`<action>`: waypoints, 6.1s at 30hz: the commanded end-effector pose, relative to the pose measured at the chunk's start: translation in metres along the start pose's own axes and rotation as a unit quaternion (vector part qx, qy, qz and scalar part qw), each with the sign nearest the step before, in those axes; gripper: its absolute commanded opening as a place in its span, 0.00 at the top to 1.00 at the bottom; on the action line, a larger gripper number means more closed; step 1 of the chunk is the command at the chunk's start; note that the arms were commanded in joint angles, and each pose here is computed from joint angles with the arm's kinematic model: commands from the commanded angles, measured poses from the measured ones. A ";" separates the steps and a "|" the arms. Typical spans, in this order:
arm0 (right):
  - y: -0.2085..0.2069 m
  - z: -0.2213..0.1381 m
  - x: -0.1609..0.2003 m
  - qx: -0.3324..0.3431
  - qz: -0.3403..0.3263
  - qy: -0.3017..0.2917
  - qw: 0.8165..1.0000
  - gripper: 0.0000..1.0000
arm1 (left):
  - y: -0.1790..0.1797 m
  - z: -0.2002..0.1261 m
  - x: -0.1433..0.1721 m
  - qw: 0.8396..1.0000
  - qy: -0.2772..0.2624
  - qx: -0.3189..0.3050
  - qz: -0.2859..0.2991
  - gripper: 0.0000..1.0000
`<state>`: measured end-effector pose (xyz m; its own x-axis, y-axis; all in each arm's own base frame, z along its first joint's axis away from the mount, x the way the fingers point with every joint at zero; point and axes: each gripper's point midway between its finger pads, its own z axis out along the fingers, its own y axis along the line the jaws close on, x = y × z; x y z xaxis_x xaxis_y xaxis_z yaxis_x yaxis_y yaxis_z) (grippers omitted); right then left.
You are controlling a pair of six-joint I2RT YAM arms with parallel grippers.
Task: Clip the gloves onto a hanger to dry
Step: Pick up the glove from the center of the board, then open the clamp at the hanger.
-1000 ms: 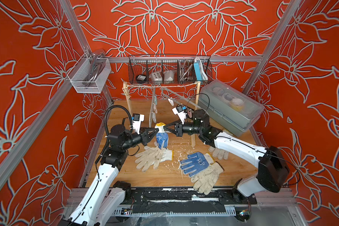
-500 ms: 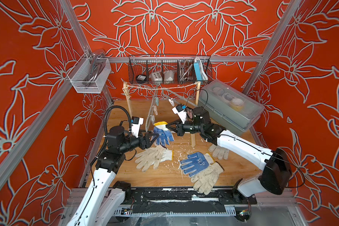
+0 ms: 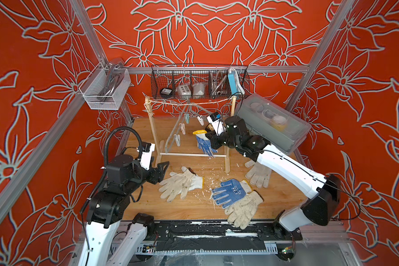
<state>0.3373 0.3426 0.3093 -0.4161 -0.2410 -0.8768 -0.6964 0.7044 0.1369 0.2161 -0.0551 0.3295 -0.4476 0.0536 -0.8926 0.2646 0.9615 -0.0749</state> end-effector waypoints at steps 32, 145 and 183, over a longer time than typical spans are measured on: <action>-0.020 0.060 -0.042 0.062 0.009 -0.028 0.998 1.00 | 0.012 0.167 -0.058 0.993 -0.002 0.118 0.003 0.23; 0.040 0.125 -0.086 -0.113 -0.018 -0.111 0.987 1.00 | 0.028 0.146 -0.039 0.990 0.005 0.136 -0.030 0.20; 0.065 0.093 -0.074 -0.218 -0.038 -0.092 0.971 1.00 | 0.096 0.216 -0.065 0.981 -0.034 0.075 -0.176 0.30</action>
<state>0.3852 0.4755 0.3172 -0.3127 -0.1506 -0.9378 -0.9019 0.3569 0.2434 0.4521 -0.0207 0.2783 -0.4746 -0.2513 -0.8435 0.2177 0.8951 -0.3892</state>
